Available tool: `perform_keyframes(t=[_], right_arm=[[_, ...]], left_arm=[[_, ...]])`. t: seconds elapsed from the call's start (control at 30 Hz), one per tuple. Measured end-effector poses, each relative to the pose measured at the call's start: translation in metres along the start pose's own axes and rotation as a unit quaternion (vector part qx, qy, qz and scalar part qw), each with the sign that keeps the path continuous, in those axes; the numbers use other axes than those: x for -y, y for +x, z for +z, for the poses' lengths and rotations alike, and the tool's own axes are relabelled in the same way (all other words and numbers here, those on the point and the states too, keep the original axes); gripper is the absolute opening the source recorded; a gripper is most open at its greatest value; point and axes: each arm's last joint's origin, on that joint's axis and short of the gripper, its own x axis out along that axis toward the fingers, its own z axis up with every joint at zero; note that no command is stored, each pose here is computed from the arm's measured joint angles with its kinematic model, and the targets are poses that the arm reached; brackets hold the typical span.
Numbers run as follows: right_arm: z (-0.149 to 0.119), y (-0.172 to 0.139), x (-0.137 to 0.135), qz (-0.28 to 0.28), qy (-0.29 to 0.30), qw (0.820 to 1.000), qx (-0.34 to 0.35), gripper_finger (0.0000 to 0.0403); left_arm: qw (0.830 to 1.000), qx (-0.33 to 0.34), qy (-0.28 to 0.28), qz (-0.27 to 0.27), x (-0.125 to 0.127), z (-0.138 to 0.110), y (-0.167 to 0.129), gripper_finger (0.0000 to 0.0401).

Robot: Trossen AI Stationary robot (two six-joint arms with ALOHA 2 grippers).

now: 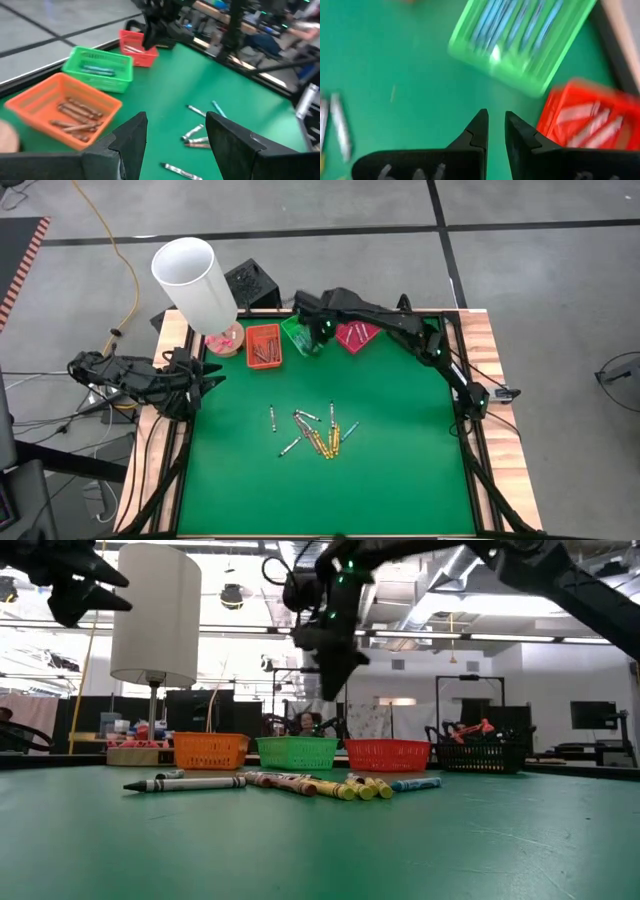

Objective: Sort crayons
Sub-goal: Put the blue/green crayon into the green bin

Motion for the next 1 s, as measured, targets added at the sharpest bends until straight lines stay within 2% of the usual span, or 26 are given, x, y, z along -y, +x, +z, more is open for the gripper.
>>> perform_keyframes(t=[0.17,0.27,0.5,0.6,0.73,0.9,1.0], right_arm=[[-0.04,-0.025,-0.042,-0.047,-0.053,0.994,-0.085,0.0058],[-0.063,-0.039,-0.071,-0.061,-0.085,0.992,-0.071,0.0058],[-0.138,-0.047,-0.127,-0.016,-0.207,0.978,-0.014,0.0058],[-0.169,-0.041,-0.139,0.023,-0.256,0.965,0.042,0.0058],[-0.201,-0.029,-0.145,0.07,-0.341,0.934,0.085,0.0058],[-0.212,-0.01,-0.146,0.096,-0.387,0.912,0.094,0.0058],[-0.206,-0.003,-0.147,0.102,-0.401,0.904,0.107,0.0058]], left_arm=[[0.999,-0.013,0.01,-0.035,0.003,0.0,0.0,0.0192],[0.999,-0.018,0.011,-0.044,0.003,0.0,0.0,0.0192],[0.998,-0.023,0.025,-0.055,0.004,-0.001,0.0,0.0192],[0.998,-0.022,0.037,-0.055,0.004,-0.001,0.0,0.0192],[0.997,-0.021,0.053,-0.055,0.004,0.0,0.0,0.0192],[0.997,-0.019,0.056,-0.052,0.003,0.0,0.0,0.0192],[0.997,-0.017,0.057,-0.047,0.003,0.0,0.0,0.0192]])
